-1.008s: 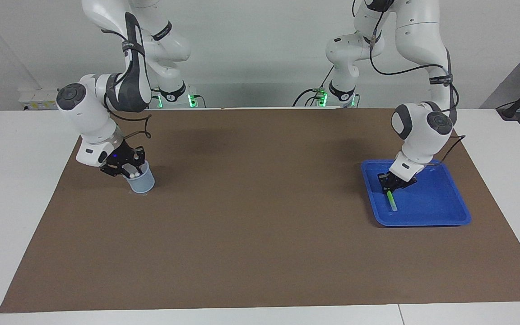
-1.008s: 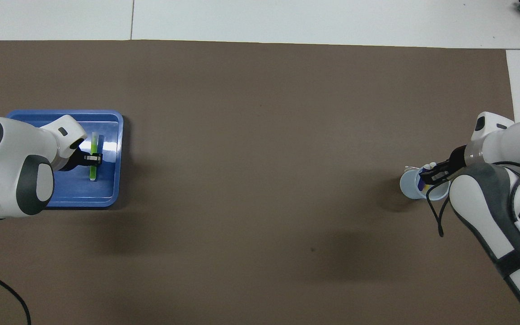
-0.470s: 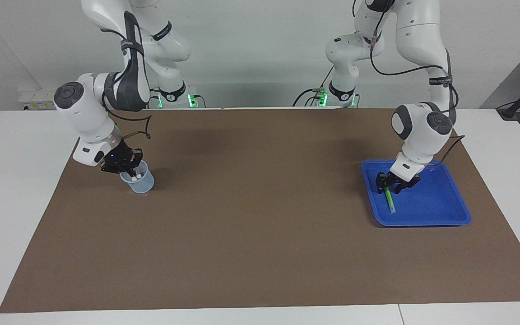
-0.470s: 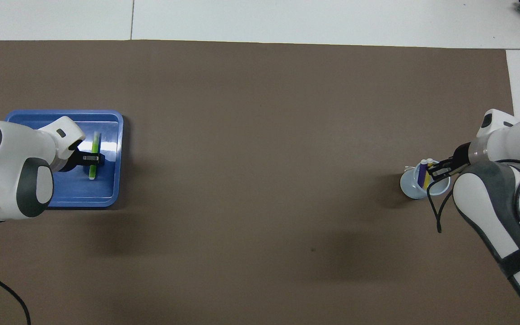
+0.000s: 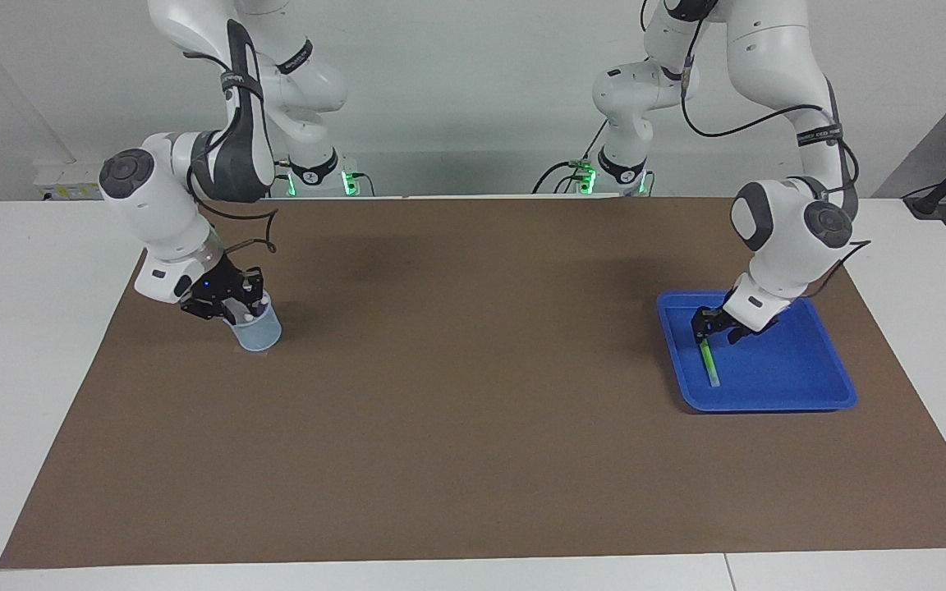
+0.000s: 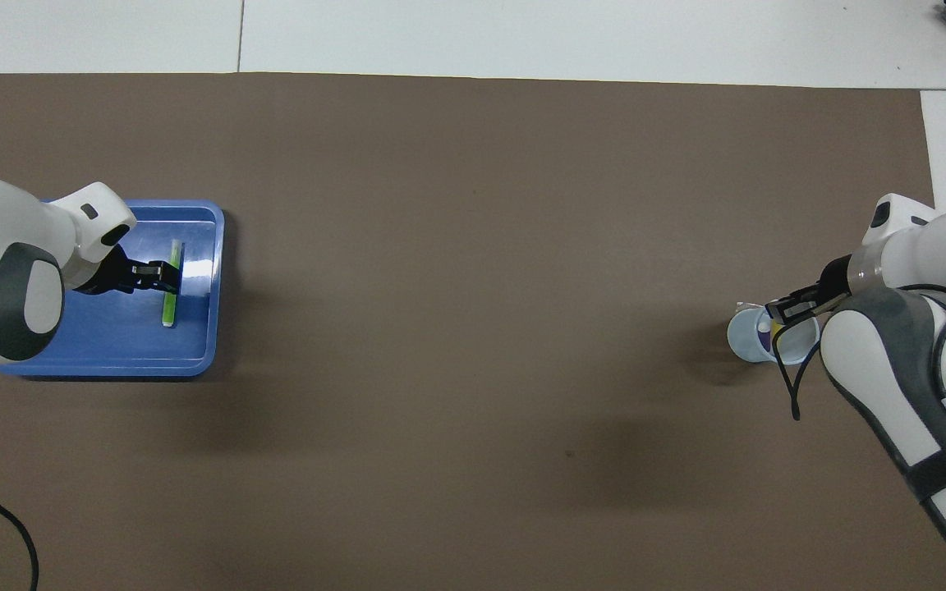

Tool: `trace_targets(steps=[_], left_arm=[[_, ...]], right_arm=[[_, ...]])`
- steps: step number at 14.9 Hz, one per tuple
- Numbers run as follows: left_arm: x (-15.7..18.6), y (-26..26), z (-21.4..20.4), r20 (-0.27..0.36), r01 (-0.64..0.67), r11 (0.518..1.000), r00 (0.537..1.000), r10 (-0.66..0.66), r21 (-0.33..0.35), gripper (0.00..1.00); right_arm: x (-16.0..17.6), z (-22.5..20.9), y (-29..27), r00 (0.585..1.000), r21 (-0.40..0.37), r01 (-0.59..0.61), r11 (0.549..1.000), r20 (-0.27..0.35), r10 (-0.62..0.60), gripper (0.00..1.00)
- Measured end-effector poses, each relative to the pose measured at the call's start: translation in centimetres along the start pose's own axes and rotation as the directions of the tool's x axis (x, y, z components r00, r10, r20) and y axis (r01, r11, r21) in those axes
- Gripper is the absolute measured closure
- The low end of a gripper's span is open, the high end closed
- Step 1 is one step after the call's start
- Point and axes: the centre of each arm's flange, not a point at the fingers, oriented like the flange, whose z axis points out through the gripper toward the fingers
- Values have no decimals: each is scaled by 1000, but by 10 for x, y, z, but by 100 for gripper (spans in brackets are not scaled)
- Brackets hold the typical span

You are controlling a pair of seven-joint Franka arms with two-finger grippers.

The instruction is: Right arm passes pens to left for tray arrangement

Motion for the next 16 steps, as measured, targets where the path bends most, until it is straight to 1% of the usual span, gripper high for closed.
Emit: trace_targets(steps=[3, 5, 6, 8, 9, 10, 11, 12, 13, 14, 15, 16], left_arm=[[6, 4, -34, 38, 41, 999, 998, -41, -24, 30], [9, 13, -58, 64, 106, 993, 993, -103, -46, 30], [10, 19, -72, 70, 148, 987, 987, -143, -65, 30], [7, 33, -100, 83, 240, 964, 969, -232, -117, 30], [3, 42, -112, 94, 295, 946, 954, -283, -139, 29], [-1, 51, -123, 105, 346, 925, 937, -332, -156, 26], [-6, 61, -134, 114, 395, 902, 918, -379, -174, 20], [-9, 71, -144, 124, 437, 878, 899, -420, -194, 20], [-13, 80, -153, 134, 472, 854, 881, -453, -217, 15], [-16, 86, -161, 147, 503, 830, 864, -481, -243, 6], [-19, 91, -169, 162, 532, 804, 847, -506, -267, 0], [-21, 94, -174, 179, 556, 781, 831, -527, -283, 0]], right_arm=[[4, -2, 0, 1000, -3, -23, 1000, -7, 23, 60], [4, -1, 0, 1000, -2, -24, 1000, -6, 24, 60], [5, 0, 0, 1000, -1, -25, 1000, -4, 25, 58], [4, 3, 1, 1000, 2, -25, 1000, 0, 25, 60], [4, 4, 1, 1000, 2, -26, 1000, 1, 26, 56], [4, 6, 1, 1000, 1, -26, 1000, -1, 26, 55], [4, 7, 1, 1000, 1, -27, 1000, -2, 27, 55], [3, 8, 1, 1000, 1, -28, 1000, -2, 28, 62], [3, 9, 1, 1000, 1, -28, 1000, -1, 28, 75], [3, 9, 1, 1000, 1, -29, 1000, 0, 29, 80], [3, 9, 1, 1000, 1, -29, 1000, 0, 29, 80], [3, 9, 1, 1000, 1, -29, 1000, 0, 29, 82]])
